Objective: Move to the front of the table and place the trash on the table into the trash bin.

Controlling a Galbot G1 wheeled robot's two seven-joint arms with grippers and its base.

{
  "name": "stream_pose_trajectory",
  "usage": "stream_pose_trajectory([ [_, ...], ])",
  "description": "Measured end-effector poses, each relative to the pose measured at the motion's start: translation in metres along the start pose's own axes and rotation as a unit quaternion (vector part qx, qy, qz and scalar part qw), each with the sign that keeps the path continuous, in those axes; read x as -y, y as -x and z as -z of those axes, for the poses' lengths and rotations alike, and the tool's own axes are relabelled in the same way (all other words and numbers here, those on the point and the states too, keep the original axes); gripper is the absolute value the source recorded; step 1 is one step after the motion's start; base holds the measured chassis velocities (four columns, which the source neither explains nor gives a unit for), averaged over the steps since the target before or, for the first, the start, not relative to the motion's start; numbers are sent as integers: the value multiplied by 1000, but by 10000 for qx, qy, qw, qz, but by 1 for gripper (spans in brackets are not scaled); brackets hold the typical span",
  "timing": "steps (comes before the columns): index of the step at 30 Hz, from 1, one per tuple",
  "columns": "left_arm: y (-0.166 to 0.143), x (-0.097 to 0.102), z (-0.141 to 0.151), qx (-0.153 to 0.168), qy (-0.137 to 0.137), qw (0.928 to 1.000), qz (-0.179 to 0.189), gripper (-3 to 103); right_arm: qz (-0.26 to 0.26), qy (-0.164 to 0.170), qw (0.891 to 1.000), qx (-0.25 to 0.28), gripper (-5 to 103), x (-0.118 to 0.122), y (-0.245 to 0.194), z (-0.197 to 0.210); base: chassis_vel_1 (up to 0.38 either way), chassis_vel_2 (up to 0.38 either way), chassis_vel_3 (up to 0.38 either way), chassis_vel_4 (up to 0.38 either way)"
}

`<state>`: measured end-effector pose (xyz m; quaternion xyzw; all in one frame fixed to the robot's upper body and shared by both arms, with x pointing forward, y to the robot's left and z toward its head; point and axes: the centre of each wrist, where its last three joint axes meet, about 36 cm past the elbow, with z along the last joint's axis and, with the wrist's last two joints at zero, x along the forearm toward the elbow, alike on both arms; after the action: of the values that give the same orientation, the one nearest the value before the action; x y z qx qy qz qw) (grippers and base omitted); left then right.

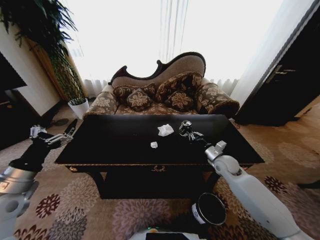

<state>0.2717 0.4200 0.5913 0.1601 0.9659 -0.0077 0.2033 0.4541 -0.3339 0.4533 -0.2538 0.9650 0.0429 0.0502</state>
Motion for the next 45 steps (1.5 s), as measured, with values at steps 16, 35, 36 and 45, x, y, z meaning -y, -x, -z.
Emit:
stream_pose_trajectory([
  [16,-4,6,13,135,21,9999,-51,100,2080,855,9649,1359,0,-34,-38,-20,0,0,0,0],
  [35,-4,2,27,317,-7,9994,-102,100,3418,670,9335,857,0,-88,-113,-134,0,0,0,0],
  [36,-4,2,27,319,-8,9994,-102,100,3409,661,9342,822,0,-89,-116,-139,0,0,0,0],
  [45,-2,2,25,333,-52,9994,-118,100,3292,617,9413,-413,0,-70,-171,-226,0,0,0,0],
])
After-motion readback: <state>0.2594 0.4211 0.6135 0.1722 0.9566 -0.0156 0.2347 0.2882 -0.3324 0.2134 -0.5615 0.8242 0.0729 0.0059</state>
